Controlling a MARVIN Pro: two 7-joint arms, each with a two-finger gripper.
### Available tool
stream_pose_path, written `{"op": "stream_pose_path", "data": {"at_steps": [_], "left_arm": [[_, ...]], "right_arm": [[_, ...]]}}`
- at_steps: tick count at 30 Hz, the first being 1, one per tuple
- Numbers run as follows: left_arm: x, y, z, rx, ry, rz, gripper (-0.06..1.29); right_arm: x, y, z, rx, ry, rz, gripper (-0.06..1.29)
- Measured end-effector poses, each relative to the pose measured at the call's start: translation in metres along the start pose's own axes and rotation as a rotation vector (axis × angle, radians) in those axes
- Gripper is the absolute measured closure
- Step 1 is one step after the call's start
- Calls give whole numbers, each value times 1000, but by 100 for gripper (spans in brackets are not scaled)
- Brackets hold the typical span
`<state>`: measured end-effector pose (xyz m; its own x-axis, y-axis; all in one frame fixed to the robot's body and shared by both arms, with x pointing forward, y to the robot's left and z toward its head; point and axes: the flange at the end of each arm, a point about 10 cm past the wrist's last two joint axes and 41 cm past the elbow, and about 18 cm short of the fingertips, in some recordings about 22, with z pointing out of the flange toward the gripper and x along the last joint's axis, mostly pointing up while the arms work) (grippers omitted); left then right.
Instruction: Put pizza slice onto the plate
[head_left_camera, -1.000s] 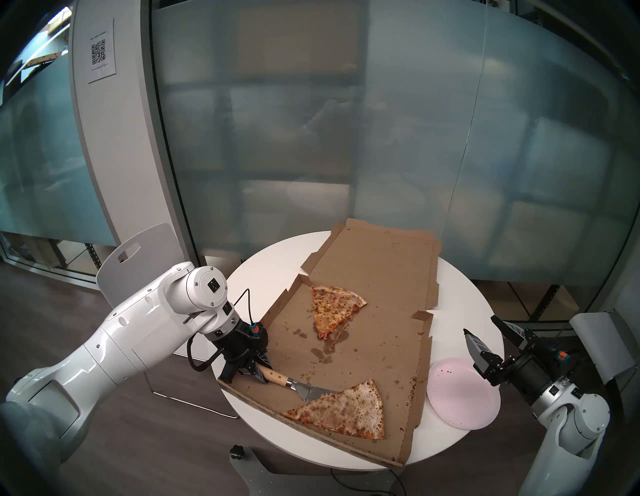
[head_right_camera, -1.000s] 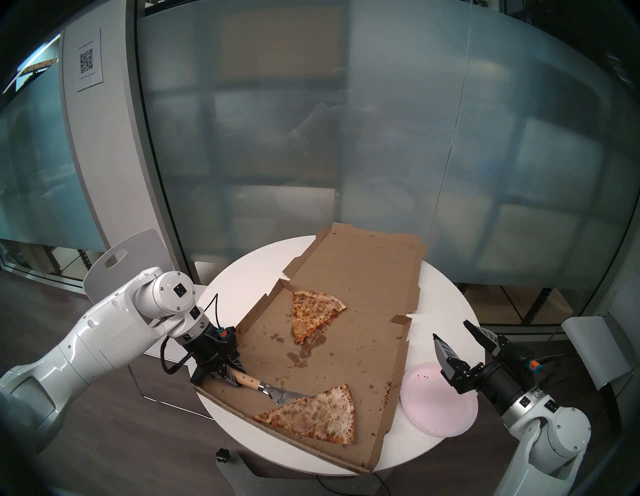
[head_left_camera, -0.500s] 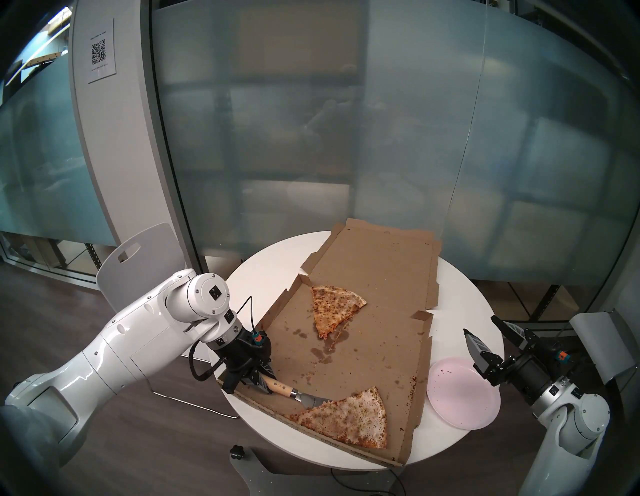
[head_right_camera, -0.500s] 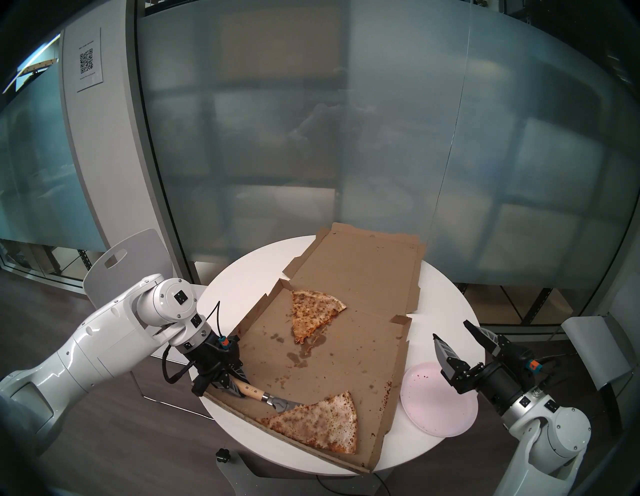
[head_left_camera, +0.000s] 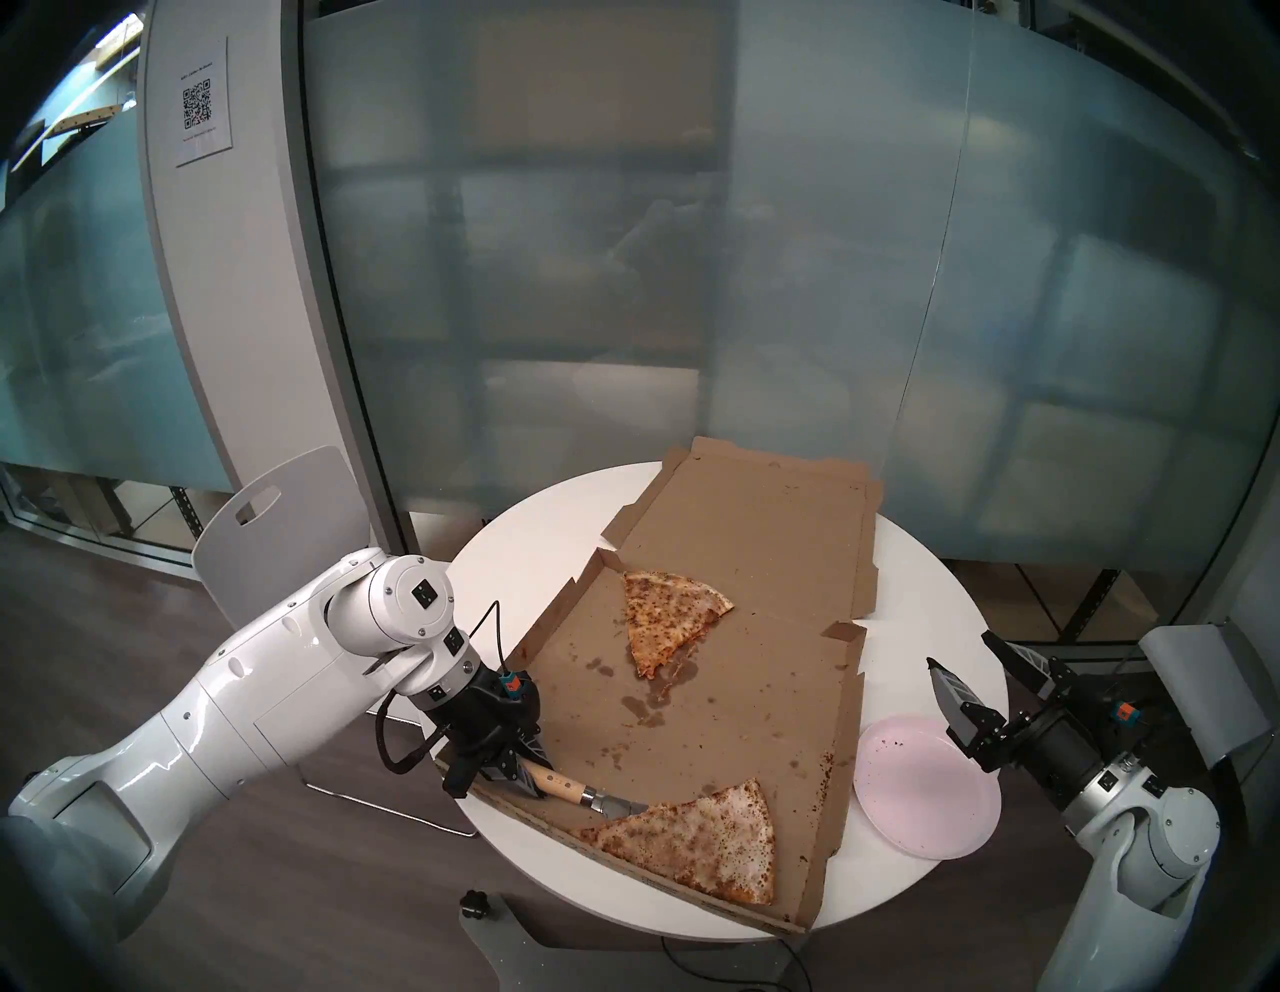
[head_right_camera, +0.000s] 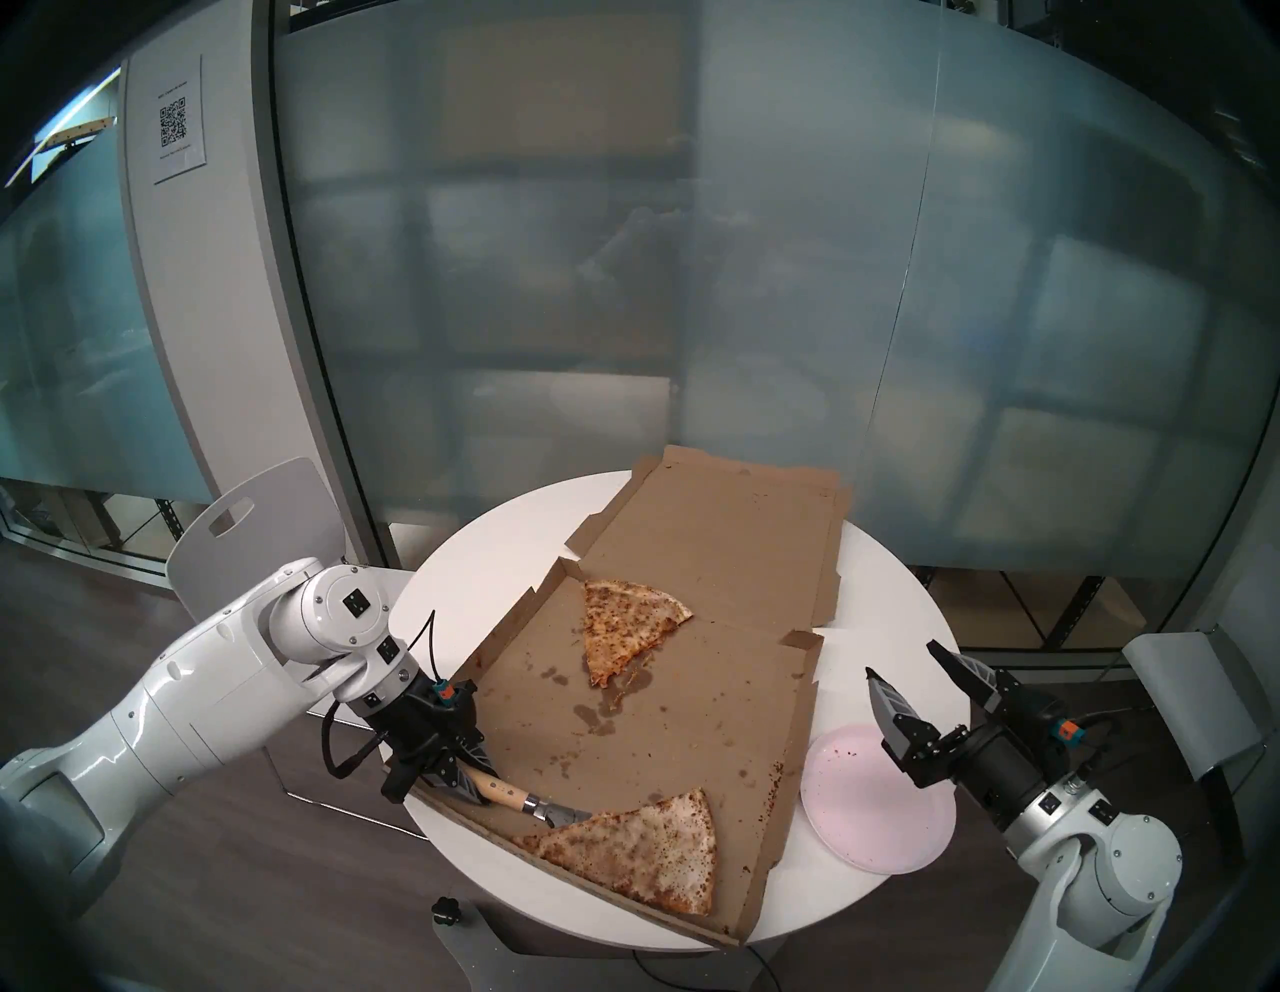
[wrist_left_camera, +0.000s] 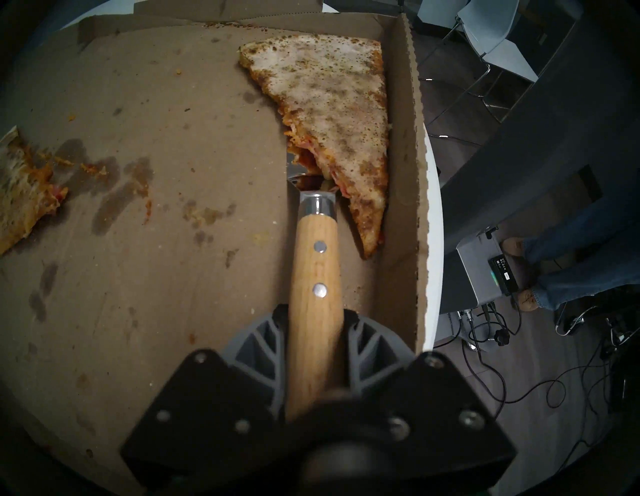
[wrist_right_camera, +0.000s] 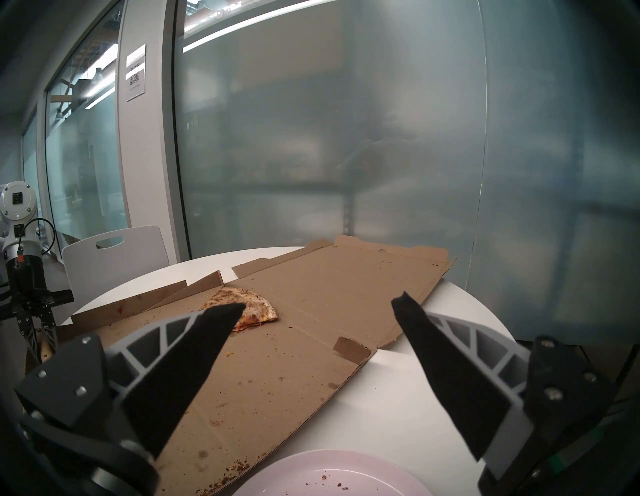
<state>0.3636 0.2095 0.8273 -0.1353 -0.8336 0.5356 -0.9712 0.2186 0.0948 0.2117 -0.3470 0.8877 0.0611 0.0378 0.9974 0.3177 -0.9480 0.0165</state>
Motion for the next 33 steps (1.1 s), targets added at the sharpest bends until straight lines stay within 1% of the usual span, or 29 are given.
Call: {"op": "stream_pose_path", "data": {"at_steps": [3, 10, 25, 33], "left_arm": [[-1, -1, -2, 5, 26, -14, 99], [1, -2, -4, 10, 58, -24, 99], [2, 0, -3, 23, 92, -36, 99], [-1, 4, 0, 35, 111, -52, 99]], "right_arm": [[0, 0, 0, 0, 0, 0, -1], [0, 0, 0, 0, 0, 0, -1], [0, 0, 0, 0, 0, 0, -1], [0, 0, 0, 0, 0, 0, -1]]}}
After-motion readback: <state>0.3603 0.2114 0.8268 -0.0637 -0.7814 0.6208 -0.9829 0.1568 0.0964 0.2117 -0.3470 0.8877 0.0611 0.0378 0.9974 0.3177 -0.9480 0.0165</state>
